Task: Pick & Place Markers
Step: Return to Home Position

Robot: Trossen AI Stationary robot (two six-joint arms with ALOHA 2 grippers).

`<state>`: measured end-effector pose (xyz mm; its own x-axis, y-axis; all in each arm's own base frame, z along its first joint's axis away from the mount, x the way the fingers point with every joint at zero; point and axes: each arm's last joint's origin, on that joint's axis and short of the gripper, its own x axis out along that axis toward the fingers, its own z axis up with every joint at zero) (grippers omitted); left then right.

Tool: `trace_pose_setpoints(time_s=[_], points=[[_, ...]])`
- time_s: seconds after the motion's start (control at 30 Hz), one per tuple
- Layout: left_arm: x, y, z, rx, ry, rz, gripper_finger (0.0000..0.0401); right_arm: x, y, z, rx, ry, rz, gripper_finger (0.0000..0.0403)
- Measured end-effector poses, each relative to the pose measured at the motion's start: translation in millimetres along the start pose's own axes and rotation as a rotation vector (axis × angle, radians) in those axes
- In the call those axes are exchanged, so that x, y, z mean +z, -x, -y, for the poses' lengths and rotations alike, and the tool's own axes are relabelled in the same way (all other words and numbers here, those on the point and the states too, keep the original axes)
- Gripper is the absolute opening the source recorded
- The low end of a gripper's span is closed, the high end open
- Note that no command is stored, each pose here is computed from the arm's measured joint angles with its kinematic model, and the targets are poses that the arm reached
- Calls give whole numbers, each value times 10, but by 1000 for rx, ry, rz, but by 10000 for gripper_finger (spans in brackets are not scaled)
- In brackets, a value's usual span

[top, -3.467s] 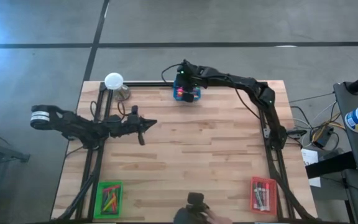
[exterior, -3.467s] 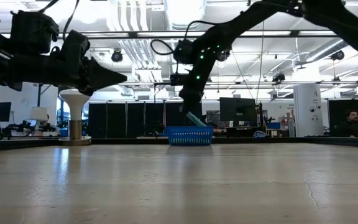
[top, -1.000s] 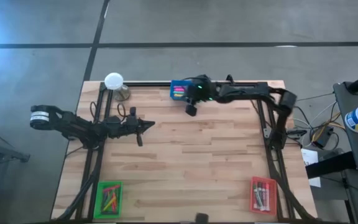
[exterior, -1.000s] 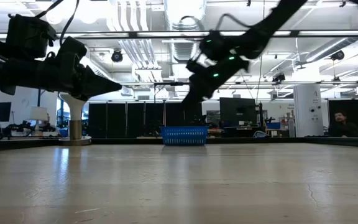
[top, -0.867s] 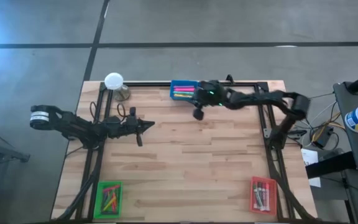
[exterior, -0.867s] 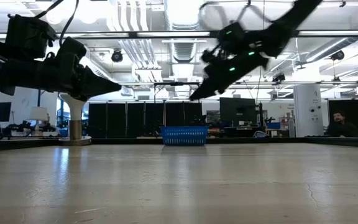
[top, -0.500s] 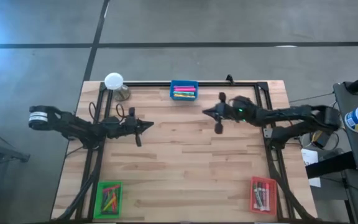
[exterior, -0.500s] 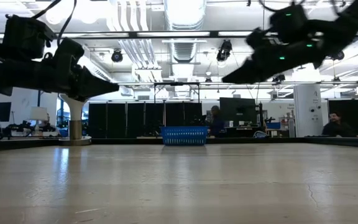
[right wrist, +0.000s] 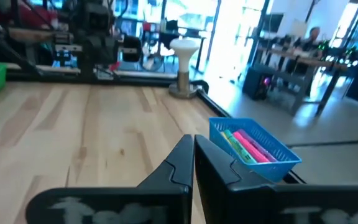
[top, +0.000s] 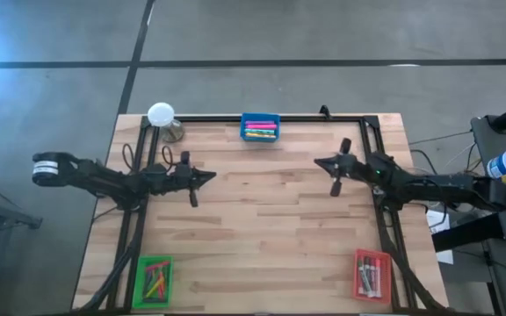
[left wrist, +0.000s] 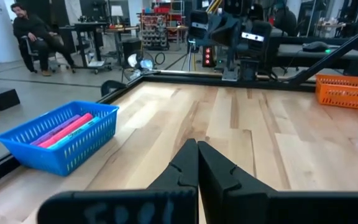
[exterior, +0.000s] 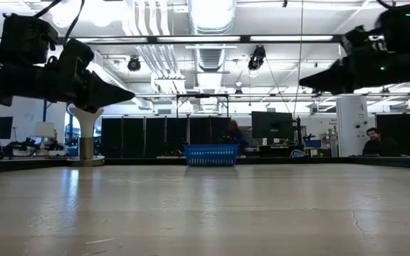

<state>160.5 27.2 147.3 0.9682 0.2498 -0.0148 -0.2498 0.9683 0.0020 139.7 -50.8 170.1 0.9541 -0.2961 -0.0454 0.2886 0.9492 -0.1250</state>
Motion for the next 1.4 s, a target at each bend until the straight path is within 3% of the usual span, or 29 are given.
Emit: trace_pose_setpoints(time_s=[0.73,0.97,1.27,1.4], points=[[139,227,-23,-6,0,-6,0,-15,280,-16,-13,-21,55,9],[176,321,-18,-58,-2,4,0,-16,346,-19,-16,-21,57,8],[207,456,-35,-51,-3,23,0,24,483,-16,-44,-19,121,8],[221,531,-60,6,-2,42,0,23,521,-20,-41,-39,128,8]])
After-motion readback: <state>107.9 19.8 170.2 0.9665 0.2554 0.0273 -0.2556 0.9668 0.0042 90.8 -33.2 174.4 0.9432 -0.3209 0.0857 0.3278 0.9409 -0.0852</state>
